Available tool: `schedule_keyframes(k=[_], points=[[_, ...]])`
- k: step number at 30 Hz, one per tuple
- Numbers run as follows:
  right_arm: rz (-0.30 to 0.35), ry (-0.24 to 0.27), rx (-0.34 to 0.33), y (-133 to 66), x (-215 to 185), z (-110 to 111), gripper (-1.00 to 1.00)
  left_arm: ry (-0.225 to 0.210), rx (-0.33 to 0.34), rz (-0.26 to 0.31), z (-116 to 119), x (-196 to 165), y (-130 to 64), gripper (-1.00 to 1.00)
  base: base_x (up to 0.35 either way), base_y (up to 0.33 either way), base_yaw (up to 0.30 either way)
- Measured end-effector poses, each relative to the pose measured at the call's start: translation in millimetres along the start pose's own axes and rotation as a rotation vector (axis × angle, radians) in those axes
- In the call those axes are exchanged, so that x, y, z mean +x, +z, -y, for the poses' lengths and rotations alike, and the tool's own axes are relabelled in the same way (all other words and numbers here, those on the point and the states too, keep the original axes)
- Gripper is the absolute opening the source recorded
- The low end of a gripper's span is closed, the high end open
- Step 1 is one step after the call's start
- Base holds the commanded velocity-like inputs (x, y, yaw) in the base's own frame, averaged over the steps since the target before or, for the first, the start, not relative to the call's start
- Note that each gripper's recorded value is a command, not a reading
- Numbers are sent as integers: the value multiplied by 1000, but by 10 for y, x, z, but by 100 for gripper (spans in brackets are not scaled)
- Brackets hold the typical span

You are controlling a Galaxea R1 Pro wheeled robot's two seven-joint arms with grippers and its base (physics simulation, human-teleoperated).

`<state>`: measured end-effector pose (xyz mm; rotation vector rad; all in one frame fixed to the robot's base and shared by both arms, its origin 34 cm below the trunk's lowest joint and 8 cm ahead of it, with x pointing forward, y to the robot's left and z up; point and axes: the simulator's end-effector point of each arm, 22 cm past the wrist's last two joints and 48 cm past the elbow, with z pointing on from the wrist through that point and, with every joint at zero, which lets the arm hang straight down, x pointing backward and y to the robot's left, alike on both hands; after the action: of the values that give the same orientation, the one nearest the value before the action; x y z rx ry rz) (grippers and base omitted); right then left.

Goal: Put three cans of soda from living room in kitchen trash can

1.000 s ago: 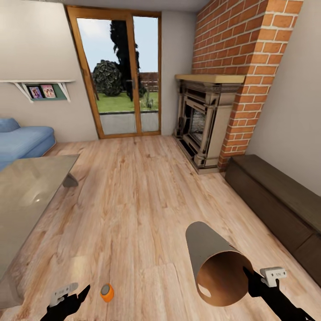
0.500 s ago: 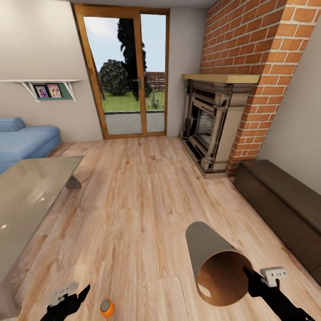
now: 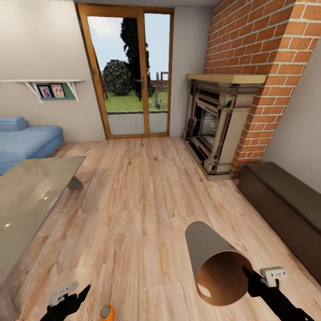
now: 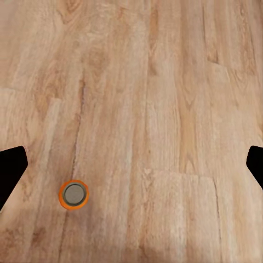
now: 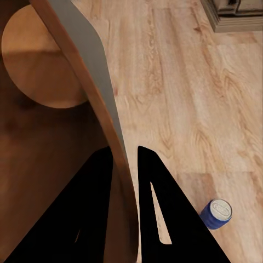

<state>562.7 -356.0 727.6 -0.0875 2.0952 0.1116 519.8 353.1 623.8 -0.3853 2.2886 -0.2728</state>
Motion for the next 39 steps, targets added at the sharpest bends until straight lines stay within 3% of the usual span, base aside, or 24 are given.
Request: schedule_keyframes(k=[16,22,24,27,35,38,39], points=[[0,-1,2,21,47,12,-100,-8,-8,-6,-15,56,36,100,1,0,150],[3,-3,4,70,97,26,-100,-8,-131,-21,-302,142,90,100,0,0,5],[3,-4,5,88,107,35,-100,-19,-151,-80,-335,204,125,100,0,0,1],[6,-4,5,119,125,39,-100,-38,-137,-158,-157,-54,356,100,0,0,0],[10,-7,7,192,212,61,-100,-36,-112,-198,315,-964,822,100,0,0,0],[10,-7,7,217,253,65,-100,24,-93,-215,598,-1195,971,100,0,0,0],[11,-8,7,228,260,68,-100,82,-114,-241,712,-1238,1053,100,0,0,0]])
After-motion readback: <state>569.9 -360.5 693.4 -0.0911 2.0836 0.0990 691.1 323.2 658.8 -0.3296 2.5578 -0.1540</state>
